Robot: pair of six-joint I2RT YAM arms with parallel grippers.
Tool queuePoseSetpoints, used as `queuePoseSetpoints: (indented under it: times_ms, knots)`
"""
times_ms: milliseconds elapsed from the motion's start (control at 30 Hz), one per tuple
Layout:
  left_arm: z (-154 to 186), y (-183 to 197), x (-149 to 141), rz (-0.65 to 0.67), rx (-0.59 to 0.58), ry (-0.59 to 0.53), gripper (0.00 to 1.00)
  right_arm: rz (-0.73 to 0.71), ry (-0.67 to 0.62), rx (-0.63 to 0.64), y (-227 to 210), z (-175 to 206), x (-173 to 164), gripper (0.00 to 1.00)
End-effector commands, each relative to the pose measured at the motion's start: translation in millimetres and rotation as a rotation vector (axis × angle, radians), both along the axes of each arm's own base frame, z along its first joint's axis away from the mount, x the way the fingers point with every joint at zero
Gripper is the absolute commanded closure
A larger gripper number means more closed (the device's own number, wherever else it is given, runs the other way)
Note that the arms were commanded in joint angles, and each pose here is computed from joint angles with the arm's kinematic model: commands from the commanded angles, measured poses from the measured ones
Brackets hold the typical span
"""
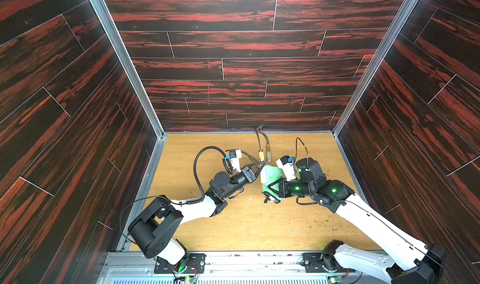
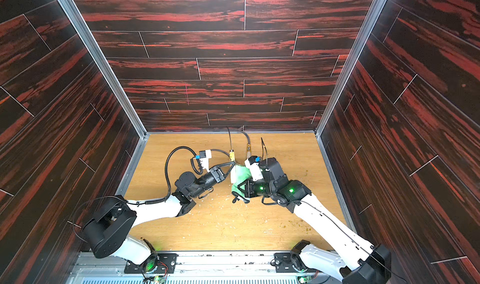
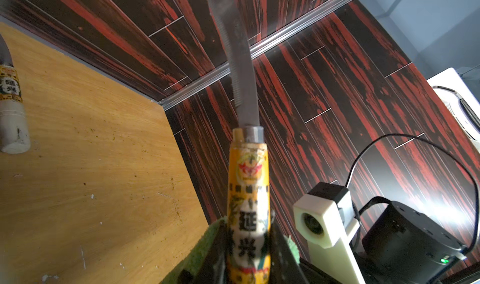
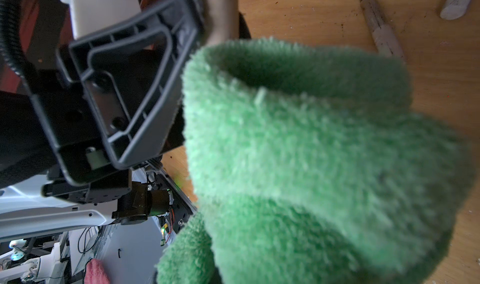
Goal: Wipe small sickles with rags
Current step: Wipe the small sickle.
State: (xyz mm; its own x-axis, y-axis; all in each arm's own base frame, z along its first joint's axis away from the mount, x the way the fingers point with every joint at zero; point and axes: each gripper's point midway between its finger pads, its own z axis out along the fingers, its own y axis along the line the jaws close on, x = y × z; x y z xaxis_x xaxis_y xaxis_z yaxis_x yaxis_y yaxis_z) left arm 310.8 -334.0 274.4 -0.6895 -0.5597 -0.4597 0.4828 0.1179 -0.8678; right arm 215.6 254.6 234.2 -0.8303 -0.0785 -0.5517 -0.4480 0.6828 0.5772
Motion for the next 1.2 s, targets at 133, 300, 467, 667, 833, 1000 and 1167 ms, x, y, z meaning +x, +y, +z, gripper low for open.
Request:
queuePoseSetpoints:
  times_ms: [133, 300, 467, 667, 833, 1000, 1167]
  knots:
    - [-12, -2, -7, -0.045, -0.036, 0.018, 1.0, 0.008, -0.073, 0.053, 18, 27, 17, 1.0]
    - [-20, -9, -18, -0.076, -0.021, 0.029, 1.0, -0.018, -0.115, 0.031, 20, 39, 33, 1.0]
    - [-25, -21, -31, -0.113, 0.0, 0.032, 1.0, -0.048, -0.137, 0.033, 18, 47, 49, 1.0]
    - [-30, -28, -44, -0.134, 0.011, 0.036, 1.0, -0.071, -0.15, 0.065, 13, 55, 70, 1.0]
    - [-28, -29, -42, -0.121, 0.018, 0.027, 1.0, -0.03, -0.121, 0.102, 21, 55, 68, 1.0]
    - [-18, -29, -31, -0.073, 0.026, -0.007, 1.0, 0.004, -0.065, 0.11, 21, 39, 47, 1.0]
    - [-14, -24, -10, -0.04, 0.031, -0.007, 1.0, 0.025, -0.024, 0.093, 16, 23, 22, 1.0]
